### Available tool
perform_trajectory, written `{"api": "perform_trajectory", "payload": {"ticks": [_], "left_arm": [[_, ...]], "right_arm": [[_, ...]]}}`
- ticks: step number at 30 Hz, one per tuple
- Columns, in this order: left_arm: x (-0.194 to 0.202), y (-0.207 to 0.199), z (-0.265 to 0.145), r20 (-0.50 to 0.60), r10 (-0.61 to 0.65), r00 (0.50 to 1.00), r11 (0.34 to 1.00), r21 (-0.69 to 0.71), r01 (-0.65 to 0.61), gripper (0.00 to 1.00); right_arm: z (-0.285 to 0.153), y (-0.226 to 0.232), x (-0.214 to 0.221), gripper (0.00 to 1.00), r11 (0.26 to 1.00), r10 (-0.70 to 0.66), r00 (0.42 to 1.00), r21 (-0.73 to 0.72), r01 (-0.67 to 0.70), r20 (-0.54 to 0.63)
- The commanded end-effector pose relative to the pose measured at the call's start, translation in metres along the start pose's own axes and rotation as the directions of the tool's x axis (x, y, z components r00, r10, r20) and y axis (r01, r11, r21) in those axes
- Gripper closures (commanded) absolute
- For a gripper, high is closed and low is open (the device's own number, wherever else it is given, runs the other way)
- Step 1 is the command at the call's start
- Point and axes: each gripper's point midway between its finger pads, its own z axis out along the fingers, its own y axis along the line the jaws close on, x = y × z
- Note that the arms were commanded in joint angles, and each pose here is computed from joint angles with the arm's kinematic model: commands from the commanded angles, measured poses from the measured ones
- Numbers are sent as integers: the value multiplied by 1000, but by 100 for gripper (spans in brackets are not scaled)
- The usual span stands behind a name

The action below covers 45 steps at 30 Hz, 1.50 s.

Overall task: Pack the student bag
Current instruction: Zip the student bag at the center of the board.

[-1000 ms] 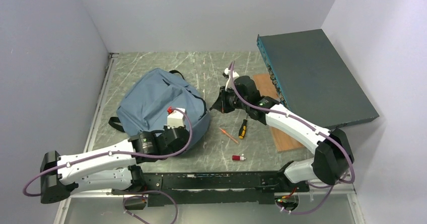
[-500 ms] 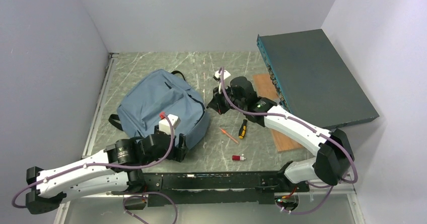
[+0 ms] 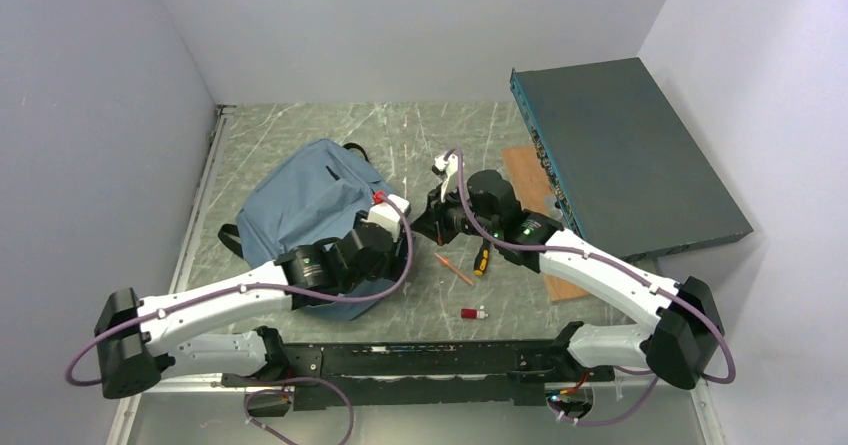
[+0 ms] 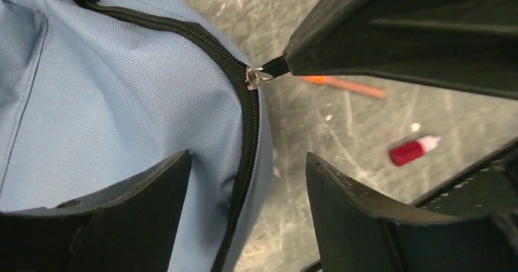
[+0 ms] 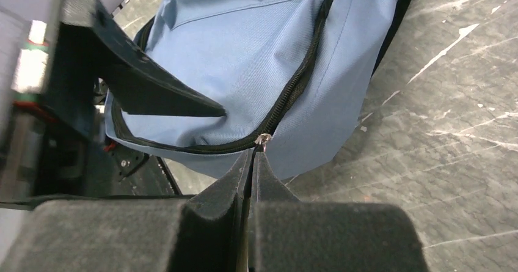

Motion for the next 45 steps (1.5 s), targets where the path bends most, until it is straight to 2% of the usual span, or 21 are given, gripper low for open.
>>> {"api": "perform_trajectory", "payload": {"ticks": [1,3,6,7,8,13,20,24,28,31,32,34,36,38,40,42,45], "left_arm": [[-11,5,10,29,46,999,998,-54,-44,36],[-1,6,11,0,42,999,998,-52,-42,51],[23,8,6,-74,21,997,999,-36,-23,82],[34,9,3,-100,14,995,999,-28,-17,95],[46,10,0,-126,11,992,1000,-23,-14,100],[104,6,-20,-268,-12,963,999,46,25,100],[135,-10,-42,-350,-67,934,982,144,125,100],[139,-19,-46,-345,-61,937,968,207,140,100],[138,-24,-55,-328,-76,942,954,252,164,100],[139,-19,-56,-301,-124,945,949,243,202,100],[136,-16,-56,-285,-137,949,952,228,206,96],[127,-10,-58,-260,-152,954,958,197,207,68],[115,-8,-58,-227,-155,961,963,183,198,45],[106,-7,-55,-194,-142,971,968,176,177,32],[99,-7,-52,-174,-122,977,975,163,151,26],[92,-9,-50,-166,-101,981,979,157,127,27],[90,-14,-45,-163,-75,984,981,165,102,30]], "right_arm": [[-14,19,-46,100,999,-23,987,-43,30,158],[-12,14,-47,100,999,-30,986,-20,34,162],[-6,-8,-50,100,995,-26,990,99,12,138],[-4,-19,-55,100,988,-25,990,155,3,136],[-1,-28,-57,100,981,-25,992,194,0,126],[12,-69,-78,100,939,-63,989,343,14,133],[41,-125,-109,100,888,-123,981,459,40,152],[67,-128,-123,100,903,-198,967,414,116,162],[87,-121,-123,100,930,-190,968,345,124,166],[80,-99,-117,100,963,-144,976,251,100,165],[75,-93,-112,100,971,-120,981,224,85,150],[68,-79,-85,100,987,-44,998,157,36,46],[61,-62,-55,90,997,29,996,77,-22,-85],[52,-45,-26,82,994,107,980,7,-107,-168],[42,-32,-3,73,980,190,960,-27,-200,-205],[37,-16,7,61,964,235,947,-71,-256,-221],[40,0,23,49,960,243,936,-73,-269,-255]]}}
